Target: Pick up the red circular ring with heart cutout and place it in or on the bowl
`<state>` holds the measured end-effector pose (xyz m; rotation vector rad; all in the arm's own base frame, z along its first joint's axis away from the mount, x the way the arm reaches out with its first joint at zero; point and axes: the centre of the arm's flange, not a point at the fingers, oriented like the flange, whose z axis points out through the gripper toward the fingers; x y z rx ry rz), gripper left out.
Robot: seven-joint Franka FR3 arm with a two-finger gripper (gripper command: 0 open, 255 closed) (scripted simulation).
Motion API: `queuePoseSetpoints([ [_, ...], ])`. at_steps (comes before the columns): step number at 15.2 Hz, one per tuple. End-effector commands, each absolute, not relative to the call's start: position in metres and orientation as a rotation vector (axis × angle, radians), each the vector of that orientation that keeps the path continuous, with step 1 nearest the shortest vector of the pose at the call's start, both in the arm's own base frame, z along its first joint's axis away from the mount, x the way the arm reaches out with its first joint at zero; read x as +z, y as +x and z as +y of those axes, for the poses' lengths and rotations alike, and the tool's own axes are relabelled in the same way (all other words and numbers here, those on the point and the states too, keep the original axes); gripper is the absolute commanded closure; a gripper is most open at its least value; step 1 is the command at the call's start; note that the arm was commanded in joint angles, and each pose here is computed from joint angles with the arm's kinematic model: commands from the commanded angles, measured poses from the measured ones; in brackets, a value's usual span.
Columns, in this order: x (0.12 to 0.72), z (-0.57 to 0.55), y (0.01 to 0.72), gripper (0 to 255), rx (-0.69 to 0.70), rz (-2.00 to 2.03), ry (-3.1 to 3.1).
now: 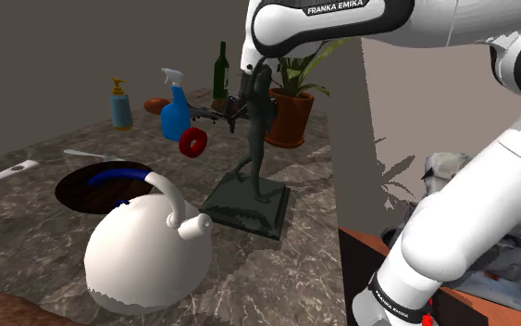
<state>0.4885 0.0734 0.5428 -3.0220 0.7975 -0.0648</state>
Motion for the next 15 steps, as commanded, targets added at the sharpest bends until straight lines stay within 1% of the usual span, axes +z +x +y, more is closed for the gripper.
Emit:
queuePoseSetpoints([
  [1,0.541,0.08,0.514,0,-0.063,0.882,-2.983],
  [11,0.517,0.093,0.638,0,-0.052,1.252,-2.772],
  [15,0.5,0.094,0.648,0,-0.051,1.275,-2.757],
])
